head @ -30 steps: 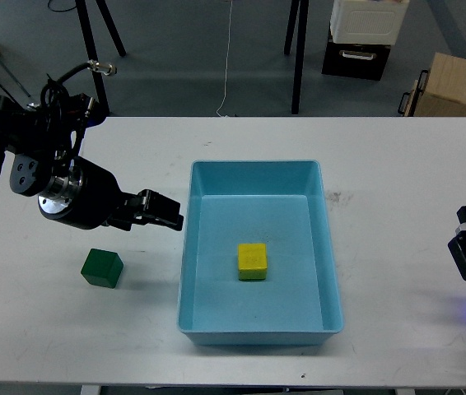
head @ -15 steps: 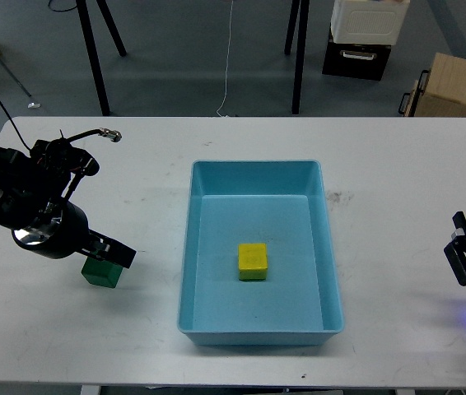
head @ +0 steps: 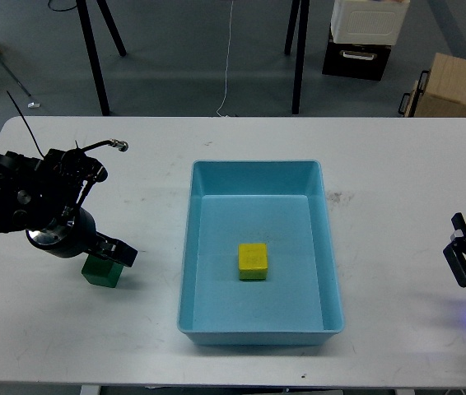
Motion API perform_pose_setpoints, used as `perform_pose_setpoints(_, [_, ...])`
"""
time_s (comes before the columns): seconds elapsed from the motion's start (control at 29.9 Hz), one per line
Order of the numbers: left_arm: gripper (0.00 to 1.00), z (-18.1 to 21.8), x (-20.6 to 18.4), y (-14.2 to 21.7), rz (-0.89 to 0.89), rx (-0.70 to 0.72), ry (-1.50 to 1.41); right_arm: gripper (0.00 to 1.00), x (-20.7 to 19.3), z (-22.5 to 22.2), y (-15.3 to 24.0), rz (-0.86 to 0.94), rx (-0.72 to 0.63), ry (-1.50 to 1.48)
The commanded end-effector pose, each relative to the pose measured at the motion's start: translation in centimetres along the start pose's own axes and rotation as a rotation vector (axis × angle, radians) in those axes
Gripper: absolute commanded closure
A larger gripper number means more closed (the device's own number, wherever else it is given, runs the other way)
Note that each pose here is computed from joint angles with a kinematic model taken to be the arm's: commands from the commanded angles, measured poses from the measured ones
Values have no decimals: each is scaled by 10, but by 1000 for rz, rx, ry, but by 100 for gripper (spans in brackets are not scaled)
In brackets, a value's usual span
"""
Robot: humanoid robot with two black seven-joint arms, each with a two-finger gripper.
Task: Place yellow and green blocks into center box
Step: 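Close the left gripper on the green cube and lift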
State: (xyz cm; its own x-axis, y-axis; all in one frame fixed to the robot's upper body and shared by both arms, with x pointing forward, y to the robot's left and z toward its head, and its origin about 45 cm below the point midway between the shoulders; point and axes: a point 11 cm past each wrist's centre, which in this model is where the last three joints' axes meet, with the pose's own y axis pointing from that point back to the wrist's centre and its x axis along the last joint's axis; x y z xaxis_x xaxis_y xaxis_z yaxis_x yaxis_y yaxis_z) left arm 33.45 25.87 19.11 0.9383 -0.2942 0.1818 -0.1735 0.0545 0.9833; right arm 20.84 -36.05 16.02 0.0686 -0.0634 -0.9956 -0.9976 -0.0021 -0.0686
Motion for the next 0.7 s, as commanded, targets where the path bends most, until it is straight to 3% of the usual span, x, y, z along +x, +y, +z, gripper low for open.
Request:
perform_pose_setpoints(0.0, [0, -6, -6, -12, -13, 20, -12, 0, 1, 0, 1, 2, 1, -2])
perform_pose_setpoints(0.17, [0, -2, -14, -22, -29, 4, -10, 0, 3, 0, 4, 11, 1, -1])
perform_pose_setpoints(0.27, [6, 1, -14, -23, -21, 5, -43, 0, 4, 1, 5, 16, 1, -3])
perform_pose_setpoints(0.3, [16, 1, -14, -23, -14, 12, -64, 0, 4, 0, 6, 17, 2, -3])
perform_pose_setpoints(0.4, [61, -2, -13, -24, -5, 38, -110, 0, 4, 1, 6, 17, 2, -4])
perform_pose_setpoints(0.47, [80, -1, -13, -23, -2, 46, -128, 0, 5, 1, 7, 20, 3, -4])
perform_pose_setpoints(0.67, [99, -4, -8, -18, 16, 52, -121, 0, 8, -1, 13, 38, 8, -3])
